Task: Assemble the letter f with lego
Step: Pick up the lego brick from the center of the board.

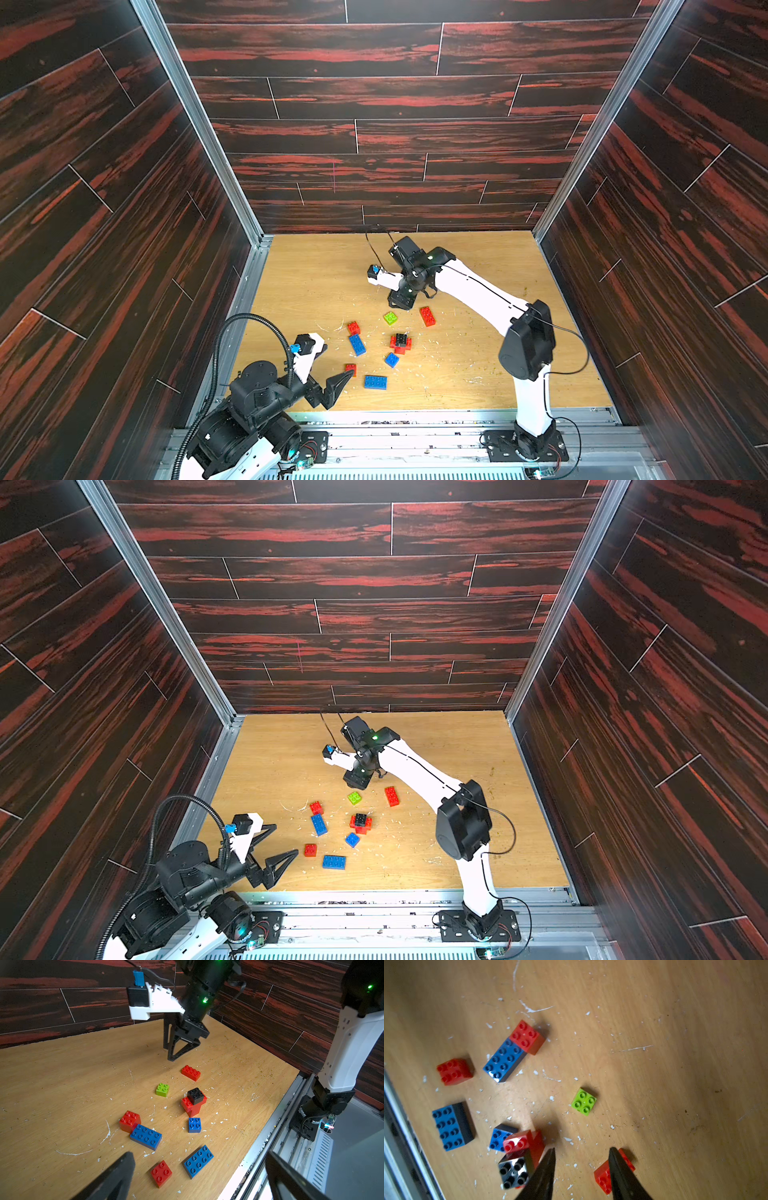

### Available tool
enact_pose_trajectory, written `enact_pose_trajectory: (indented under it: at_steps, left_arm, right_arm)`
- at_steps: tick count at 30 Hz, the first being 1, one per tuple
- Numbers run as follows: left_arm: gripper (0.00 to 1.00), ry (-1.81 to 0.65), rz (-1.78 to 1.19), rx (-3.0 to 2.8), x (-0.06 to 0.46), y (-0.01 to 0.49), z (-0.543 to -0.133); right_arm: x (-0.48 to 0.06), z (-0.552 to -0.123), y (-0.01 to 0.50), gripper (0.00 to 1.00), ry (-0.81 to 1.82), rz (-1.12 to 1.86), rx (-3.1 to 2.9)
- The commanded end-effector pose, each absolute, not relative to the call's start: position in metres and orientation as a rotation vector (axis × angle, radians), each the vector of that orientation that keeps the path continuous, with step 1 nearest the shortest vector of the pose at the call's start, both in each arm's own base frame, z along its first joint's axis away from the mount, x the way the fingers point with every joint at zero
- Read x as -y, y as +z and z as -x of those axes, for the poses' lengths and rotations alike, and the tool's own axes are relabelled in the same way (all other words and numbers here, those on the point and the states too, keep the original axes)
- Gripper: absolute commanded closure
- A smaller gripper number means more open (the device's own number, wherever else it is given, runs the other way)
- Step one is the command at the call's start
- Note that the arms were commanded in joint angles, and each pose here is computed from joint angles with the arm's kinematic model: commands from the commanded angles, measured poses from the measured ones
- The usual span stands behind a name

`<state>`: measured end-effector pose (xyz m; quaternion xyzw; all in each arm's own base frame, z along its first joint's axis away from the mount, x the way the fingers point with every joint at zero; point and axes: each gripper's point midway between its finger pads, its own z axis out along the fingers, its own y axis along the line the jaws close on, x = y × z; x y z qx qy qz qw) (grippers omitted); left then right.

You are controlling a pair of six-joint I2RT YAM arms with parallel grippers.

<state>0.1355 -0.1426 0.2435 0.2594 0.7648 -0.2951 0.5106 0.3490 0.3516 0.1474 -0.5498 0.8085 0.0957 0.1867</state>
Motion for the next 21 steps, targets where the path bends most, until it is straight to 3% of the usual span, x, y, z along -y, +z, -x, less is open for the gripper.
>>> enact_pose_trajectory:
  at_steps: [1, 21]
  left_arm:
    - [0.0, -0.707, -0.622, -1.83, 0.141, 0.245, -0.134]
    - [0.0, -0.702, -0.614, -1.824, 0.14, 0.246, -0.135]
  right_arm:
    - [-0.345, -0.361, 0.124, 0.55, 0.266, 1.399, -2.454]
    - [-0.357, -0.356, 0.071, 0.56, 0.388, 1.338, -2.646]
